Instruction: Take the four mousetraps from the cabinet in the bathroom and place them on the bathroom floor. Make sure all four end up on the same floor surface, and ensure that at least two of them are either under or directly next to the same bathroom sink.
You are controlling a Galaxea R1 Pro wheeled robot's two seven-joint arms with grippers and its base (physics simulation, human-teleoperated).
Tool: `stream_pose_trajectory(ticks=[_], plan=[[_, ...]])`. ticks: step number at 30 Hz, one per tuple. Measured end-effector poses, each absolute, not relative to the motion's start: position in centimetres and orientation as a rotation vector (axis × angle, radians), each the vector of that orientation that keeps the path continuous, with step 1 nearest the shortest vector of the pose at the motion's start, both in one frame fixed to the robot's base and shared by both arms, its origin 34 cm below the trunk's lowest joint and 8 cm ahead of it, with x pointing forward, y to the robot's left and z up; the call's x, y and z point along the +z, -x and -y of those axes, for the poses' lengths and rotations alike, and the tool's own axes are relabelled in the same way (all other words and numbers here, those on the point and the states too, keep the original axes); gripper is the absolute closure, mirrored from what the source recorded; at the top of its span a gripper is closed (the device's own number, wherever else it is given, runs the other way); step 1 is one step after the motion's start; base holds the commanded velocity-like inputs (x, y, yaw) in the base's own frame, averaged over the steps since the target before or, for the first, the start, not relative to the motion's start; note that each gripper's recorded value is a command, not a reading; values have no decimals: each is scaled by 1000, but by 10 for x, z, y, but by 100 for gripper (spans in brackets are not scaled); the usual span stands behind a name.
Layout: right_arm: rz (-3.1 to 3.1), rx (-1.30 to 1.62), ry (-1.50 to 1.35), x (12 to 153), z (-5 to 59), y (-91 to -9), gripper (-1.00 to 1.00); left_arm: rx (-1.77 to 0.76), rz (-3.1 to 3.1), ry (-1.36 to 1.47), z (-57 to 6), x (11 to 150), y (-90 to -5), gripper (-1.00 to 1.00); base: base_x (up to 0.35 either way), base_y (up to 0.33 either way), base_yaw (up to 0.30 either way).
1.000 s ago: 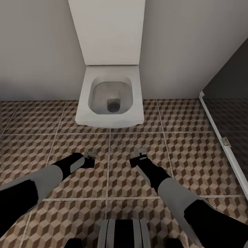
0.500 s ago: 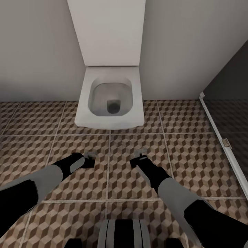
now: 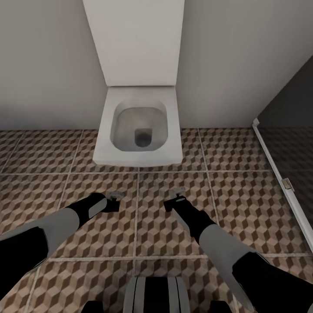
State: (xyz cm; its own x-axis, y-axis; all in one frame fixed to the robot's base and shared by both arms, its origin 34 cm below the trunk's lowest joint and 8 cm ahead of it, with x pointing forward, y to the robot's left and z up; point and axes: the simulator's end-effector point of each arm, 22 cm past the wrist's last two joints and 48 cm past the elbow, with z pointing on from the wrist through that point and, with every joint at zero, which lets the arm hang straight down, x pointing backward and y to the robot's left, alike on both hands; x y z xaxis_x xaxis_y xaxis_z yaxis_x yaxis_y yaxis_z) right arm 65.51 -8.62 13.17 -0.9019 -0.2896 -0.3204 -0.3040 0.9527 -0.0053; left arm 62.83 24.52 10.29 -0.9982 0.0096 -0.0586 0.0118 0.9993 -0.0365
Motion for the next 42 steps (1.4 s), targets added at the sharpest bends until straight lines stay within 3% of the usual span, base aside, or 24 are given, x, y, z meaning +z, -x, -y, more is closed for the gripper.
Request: stream_pose_trajectory(ticks=[42], plan=[[-2819, 56, 448, 129, 88, -648, 100, -60, -3082, -24, -243, 103, -628, 100, 18, 0, 0]])
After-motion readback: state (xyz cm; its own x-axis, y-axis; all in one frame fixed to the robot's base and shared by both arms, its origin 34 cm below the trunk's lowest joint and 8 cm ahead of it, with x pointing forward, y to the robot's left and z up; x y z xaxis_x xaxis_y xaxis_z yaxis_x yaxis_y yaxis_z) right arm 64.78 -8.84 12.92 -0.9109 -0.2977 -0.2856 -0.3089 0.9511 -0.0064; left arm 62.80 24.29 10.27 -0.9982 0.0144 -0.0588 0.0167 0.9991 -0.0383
